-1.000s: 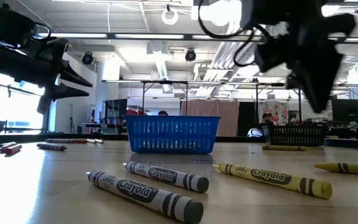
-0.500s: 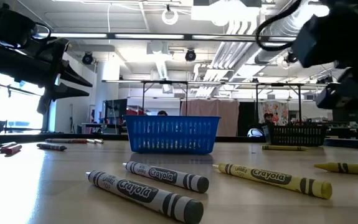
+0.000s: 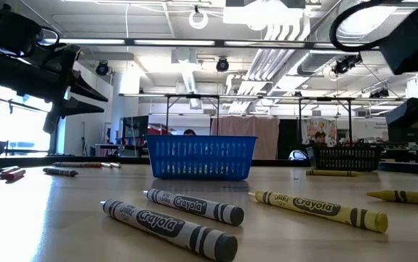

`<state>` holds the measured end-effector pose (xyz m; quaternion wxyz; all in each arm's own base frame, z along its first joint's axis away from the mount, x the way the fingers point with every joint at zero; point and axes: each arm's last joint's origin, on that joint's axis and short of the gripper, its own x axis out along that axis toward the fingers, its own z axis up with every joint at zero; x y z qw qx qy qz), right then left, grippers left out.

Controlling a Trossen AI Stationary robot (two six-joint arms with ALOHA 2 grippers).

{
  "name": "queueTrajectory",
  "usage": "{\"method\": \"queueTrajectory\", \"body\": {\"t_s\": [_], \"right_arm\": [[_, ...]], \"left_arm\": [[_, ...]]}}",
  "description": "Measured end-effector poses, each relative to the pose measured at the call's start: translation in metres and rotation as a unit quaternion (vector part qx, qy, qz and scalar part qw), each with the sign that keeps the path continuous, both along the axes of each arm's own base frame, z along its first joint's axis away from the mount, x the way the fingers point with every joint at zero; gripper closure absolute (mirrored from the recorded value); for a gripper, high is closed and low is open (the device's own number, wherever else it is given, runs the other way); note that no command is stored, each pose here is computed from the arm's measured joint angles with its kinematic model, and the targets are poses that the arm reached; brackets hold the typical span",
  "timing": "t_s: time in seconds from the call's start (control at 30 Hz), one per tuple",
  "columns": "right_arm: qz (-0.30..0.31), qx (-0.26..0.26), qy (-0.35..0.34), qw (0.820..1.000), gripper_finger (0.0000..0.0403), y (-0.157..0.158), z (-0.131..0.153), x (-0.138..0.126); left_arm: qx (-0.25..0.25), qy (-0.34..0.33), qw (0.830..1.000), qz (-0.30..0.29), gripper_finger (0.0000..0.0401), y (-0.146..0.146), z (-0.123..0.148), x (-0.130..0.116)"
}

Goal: Sort crayons
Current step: Put the red crayon into the black basket

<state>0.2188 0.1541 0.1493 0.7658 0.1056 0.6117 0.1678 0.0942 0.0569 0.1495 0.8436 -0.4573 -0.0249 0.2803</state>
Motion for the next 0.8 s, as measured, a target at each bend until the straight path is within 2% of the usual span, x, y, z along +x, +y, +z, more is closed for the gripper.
{"method": "queueTrajectory", "body": {"t_s": [0.2,0.57,0.67,0.8], "right_arm": [[0.008,-0.013,0.003,1.000,0.0325,0.003,-0.014,0.005],[-0.004,-0.107,-0.032,0.994,0.0327,0.000,-0.023,0.008],[-0.010,-0.113,-0.033,0.993,0.0343,-0.001,-0.023,0.008],[-0.016,-0.116,-0.031,0.993,0.0387,-0.002,-0.024,0.008]], "left_arm": [[0.000,0.000,1.000,0.000,0.0300,0.000,0.000,0.000],[0.000,0.000,1.000,0.000,0.0300,0.000,0.000,0.000],[0.000,0.000,1.000,0.000,0.0300,0.000,0.000,0.000],[0.000,0.000,1.000,0.000,0.0300,0.000,0.000,0.000]]}}
